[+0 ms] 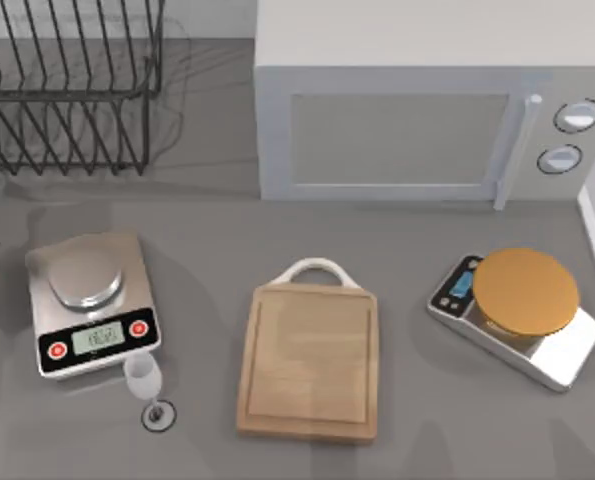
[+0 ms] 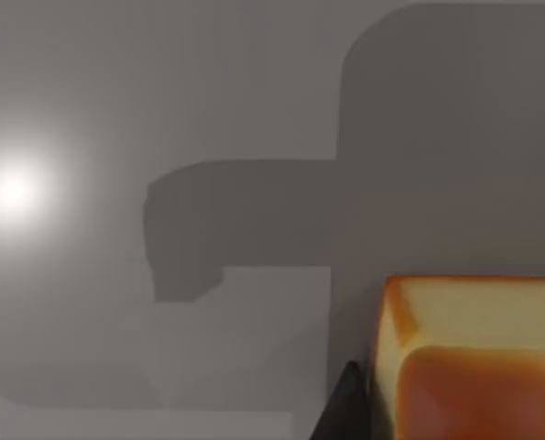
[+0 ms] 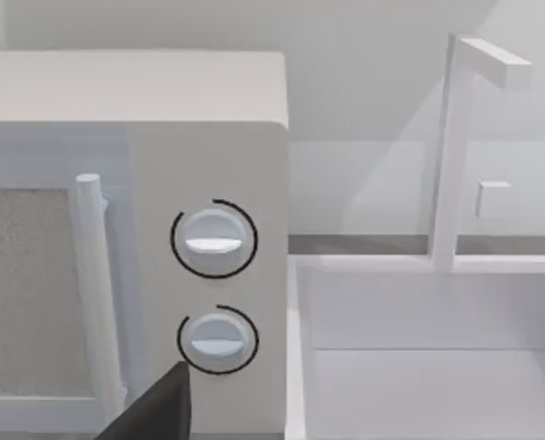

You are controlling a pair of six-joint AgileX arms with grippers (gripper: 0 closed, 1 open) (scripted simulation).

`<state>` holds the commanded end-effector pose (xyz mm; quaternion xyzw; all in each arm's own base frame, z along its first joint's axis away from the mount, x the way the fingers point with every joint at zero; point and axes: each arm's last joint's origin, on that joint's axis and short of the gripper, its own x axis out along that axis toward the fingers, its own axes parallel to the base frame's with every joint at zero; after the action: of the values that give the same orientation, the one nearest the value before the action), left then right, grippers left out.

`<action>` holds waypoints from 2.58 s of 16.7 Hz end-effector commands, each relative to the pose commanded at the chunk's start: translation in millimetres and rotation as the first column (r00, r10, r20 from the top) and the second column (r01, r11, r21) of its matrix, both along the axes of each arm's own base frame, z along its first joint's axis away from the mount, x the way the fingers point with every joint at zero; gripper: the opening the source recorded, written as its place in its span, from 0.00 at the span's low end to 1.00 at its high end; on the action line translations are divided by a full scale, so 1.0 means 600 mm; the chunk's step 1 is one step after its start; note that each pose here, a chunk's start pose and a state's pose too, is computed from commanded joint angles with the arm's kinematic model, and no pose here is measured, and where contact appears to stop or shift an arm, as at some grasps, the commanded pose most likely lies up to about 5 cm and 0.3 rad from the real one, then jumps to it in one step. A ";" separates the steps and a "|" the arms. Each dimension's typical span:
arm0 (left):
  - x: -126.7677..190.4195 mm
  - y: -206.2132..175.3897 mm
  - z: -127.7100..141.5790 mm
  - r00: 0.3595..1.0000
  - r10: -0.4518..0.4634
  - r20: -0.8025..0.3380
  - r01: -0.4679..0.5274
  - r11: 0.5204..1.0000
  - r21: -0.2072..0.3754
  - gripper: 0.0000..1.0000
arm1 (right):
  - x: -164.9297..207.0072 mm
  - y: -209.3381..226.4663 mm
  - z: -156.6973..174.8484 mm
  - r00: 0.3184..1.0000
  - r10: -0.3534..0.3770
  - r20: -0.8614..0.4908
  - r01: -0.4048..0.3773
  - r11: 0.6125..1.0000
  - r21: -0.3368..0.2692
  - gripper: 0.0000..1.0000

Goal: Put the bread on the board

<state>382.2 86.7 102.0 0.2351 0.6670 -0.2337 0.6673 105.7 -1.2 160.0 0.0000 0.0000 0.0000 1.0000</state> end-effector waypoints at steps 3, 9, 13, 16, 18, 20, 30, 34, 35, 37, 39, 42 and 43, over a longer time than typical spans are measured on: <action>0.000 -0.003 0.026 1.000 0.009 0.013 -0.009 1.000 -0.013 0.00 | 0.000 0.000 0.000 1.000 0.000 0.000 0.000 1.000 0.000 1.00; 0.003 -0.002 0.132 1.000 0.006 0.002 -0.006 1.000 -0.015 0.00 | 0.000 0.000 0.000 1.000 0.000 0.000 0.000 1.000 0.000 1.00; -0.002 -0.004 0.186 1.000 0.007 0.013 -0.006 1.000 -0.013 0.00 | 0.000 0.000 0.000 1.000 0.000 0.000 0.000 1.000 0.000 1.00; -0.002 -0.003 0.183 1.000 0.007 0.010 -0.007 1.000 -0.013 0.00 | 0.000 0.000 0.000 1.000 0.000 0.000 0.000 1.000 0.000 1.00; -0.001 -0.004 0.184 1.000 -0.005 0.012 0.005 1.000 -0.013 0.00 | 0.000 0.000 0.000 1.000 0.000 0.000 0.000 1.000 0.000 1.00; 0.000 -0.014 0.187 0.998 -0.064 0.023 0.065 0.998 -0.012 0.00 | 0.000 0.000 0.000 1.000 0.000 0.000 0.000 1.000 0.000 1.00; 0.005 -0.178 0.185 0.482 -0.875 0.054 0.876 0.481 -0.025 0.00 | 0.000 0.000 0.000 1.000 0.000 0.000 0.000 1.000 0.000 1.00; -0.014 -0.275 0.156 -0.085 -0.993 0.077 0.992 -0.091 -0.087 0.00 | 0.000 0.000 0.000 1.000 0.000 0.000 0.000 1.000 0.000 1.00; -0.021 -0.299 0.148 -0.235 -0.968 0.093 0.964 -0.244 -0.101 0.00 | 0.000 0.000 0.000 1.000 0.000 0.000 0.000 1.000 0.000 1.00; -0.037 -0.348 0.131 -0.516 -0.846 0.136 0.839 -0.531 -0.119 0.00 | 0.000 0.000 0.000 1.000 0.000 0.000 0.000 1.000 0.000 1.00; -0.056 -0.393 0.117 -0.744 -0.643 0.182 0.634 -0.765 -0.113 0.00 | 0.000 0.000 0.000 1.000 0.000 0.000 0.000 1.000 0.000 1.00; -0.084 -0.456 0.104 -0.942 -0.251 0.225 0.242 -0.968 -0.064 0.00 | 0.000 0.000 0.000 1.000 0.000 0.000 0.000 1.000 0.000 1.00; -0.093 -0.475 0.101 -0.967 -0.112 0.227 0.105 -0.994 -0.042 0.00 | 0.000 0.000 0.000 1.000 0.000 0.000 0.000 1.000 0.000 1.00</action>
<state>326.3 -198.2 162.9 0.5940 -0.2136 -0.7549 -0.1781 105.7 -1.2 160.0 0.0000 0.0000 0.0000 1.0000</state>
